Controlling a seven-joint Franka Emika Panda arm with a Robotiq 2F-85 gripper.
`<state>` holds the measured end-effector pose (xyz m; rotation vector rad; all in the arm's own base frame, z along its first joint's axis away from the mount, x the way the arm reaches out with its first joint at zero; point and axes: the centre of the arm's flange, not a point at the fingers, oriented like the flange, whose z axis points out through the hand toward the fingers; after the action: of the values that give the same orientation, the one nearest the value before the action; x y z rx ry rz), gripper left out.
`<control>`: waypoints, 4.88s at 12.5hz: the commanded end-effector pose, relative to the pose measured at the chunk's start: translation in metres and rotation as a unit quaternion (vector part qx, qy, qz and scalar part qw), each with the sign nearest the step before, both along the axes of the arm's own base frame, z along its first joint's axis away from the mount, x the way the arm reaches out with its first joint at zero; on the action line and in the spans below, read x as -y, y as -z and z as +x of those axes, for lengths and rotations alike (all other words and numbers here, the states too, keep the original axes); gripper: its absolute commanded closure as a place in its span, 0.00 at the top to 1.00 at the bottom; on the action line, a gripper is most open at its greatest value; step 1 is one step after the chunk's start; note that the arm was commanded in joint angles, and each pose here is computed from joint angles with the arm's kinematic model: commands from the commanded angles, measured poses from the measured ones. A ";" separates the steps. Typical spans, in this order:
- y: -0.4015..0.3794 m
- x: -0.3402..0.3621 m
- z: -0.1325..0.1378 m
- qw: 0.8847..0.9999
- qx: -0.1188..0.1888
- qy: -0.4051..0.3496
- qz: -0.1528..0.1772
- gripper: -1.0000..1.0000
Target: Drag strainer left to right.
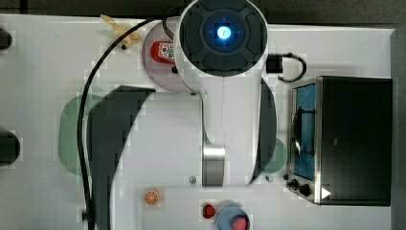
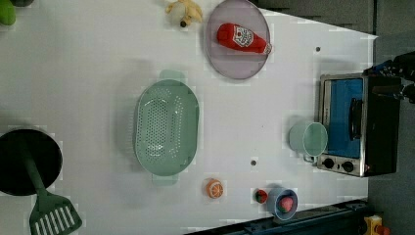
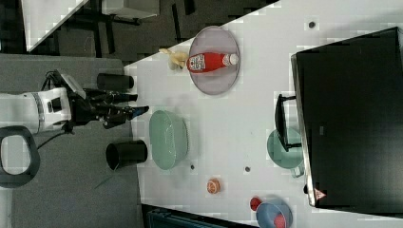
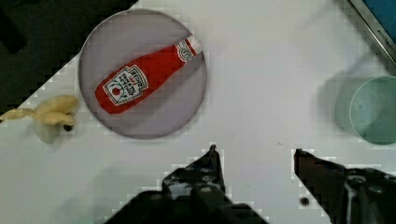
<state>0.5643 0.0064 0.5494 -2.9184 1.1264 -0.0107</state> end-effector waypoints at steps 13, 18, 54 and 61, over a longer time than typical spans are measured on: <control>0.020 -0.201 -0.097 0.986 -0.047 0.158 -0.027 1.00; 0.131 -0.302 -0.095 0.943 -0.075 0.323 -0.017 1.00; 0.389 -0.067 -0.077 0.911 -0.041 0.409 -0.007 1.00; 0.391 0.011 -0.073 0.920 -0.032 0.391 -0.028 1.00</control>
<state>0.4787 -0.0026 0.1468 -2.2283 2.3409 0.0681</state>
